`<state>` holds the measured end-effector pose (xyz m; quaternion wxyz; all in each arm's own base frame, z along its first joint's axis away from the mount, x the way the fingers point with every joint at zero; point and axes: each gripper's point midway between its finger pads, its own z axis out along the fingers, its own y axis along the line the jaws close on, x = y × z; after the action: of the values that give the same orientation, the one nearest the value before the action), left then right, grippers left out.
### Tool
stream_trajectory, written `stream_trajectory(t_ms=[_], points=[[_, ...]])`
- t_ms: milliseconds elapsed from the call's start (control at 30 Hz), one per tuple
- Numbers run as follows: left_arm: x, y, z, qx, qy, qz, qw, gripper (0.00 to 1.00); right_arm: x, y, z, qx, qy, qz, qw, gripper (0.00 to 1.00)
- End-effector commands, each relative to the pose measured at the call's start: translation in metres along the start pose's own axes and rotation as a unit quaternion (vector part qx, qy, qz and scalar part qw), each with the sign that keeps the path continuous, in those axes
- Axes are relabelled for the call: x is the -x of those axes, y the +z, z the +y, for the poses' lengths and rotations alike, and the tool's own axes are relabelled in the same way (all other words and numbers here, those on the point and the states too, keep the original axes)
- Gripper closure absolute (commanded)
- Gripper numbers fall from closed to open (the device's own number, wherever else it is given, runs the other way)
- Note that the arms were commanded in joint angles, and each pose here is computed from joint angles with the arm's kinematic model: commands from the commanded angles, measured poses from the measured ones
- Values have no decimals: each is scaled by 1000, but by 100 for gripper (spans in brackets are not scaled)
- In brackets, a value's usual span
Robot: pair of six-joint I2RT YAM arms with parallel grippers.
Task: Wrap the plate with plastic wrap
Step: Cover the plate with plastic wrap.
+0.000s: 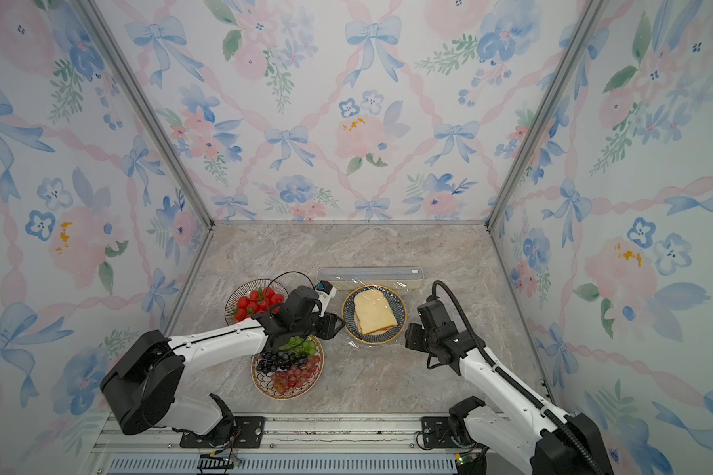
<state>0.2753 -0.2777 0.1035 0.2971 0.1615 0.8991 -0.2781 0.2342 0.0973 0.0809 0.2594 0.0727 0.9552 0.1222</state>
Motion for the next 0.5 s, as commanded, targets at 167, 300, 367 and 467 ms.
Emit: stream_trajectory(t_ms=[167,300,367,467], points=[[-22,-9,-38,-92,-144,81,982,30,1,-6,37,160,111,39,980,3],[-30,-1,-60,-103,-177,108,973,24,4,2,50,203,166,54,963,3],[-34,3,-61,-96,-198,117,968,22,4,7,50,203,197,58,957,3],[-45,11,-58,-86,-213,135,964,19,1,15,46,191,223,73,953,3]])
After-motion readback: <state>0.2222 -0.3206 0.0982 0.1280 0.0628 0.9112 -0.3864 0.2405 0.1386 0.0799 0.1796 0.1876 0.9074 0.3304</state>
